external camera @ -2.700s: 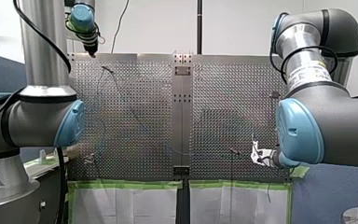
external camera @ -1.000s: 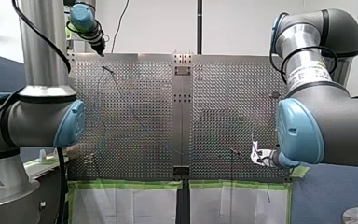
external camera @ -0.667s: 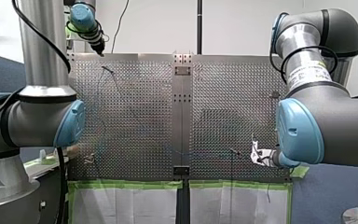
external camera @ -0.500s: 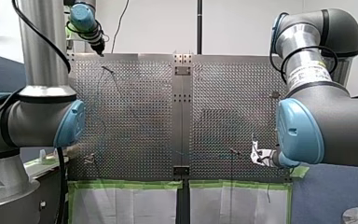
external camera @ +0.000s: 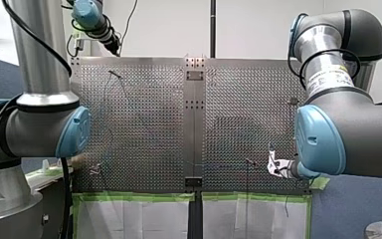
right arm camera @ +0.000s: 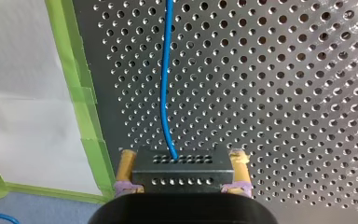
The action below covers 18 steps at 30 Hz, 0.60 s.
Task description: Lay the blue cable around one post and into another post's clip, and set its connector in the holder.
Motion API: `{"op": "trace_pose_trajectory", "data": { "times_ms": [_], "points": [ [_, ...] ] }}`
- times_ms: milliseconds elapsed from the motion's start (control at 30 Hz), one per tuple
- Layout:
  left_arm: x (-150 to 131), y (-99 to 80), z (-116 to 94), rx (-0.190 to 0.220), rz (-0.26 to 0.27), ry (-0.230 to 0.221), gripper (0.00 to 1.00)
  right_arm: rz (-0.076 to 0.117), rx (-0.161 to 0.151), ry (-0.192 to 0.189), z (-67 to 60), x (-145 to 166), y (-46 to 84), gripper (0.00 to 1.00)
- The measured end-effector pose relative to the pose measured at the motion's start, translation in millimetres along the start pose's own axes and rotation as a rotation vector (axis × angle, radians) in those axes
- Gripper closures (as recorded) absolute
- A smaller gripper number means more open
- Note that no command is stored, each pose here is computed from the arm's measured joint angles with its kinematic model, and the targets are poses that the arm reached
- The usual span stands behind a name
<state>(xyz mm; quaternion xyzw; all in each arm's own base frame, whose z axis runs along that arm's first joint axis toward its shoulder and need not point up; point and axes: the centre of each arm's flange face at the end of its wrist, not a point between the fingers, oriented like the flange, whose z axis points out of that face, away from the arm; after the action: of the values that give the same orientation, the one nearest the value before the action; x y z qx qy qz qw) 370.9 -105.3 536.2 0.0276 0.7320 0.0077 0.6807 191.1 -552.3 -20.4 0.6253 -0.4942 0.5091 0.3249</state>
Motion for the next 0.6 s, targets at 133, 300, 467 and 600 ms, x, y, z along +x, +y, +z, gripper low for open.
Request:
{"op": "trace_pose_trajectory", "data": {
  "times_ms": [133, 300, 467, 600],
  "points": [
    [1.0, -14.0, -12.2, 0.057, 0.007, -0.029, 0.0, 0.0, 0.001, -0.002, -0.2, -0.3, -0.6, 1.0],
    [14.1, -36.5, -19.4, 0.151, 0.0, -0.046, 0.0, 0.0, 0.002, -0.004, -0.4, -0.5, -1.8, 1.0],
    [45.9, -55.3, -9.8, 0.196, -0.023, -0.01, 0.0, -0.001, 0.003, -0.006, -0.5, -0.7, -2.7, 1.0],
    [75.4, -68.3, -0.4, 0.202, -0.027, 0.03, 0.0, -0.002, 0.002, -0.007, -0.6, -0.9, -2.8, 1.0]
  ]
}}
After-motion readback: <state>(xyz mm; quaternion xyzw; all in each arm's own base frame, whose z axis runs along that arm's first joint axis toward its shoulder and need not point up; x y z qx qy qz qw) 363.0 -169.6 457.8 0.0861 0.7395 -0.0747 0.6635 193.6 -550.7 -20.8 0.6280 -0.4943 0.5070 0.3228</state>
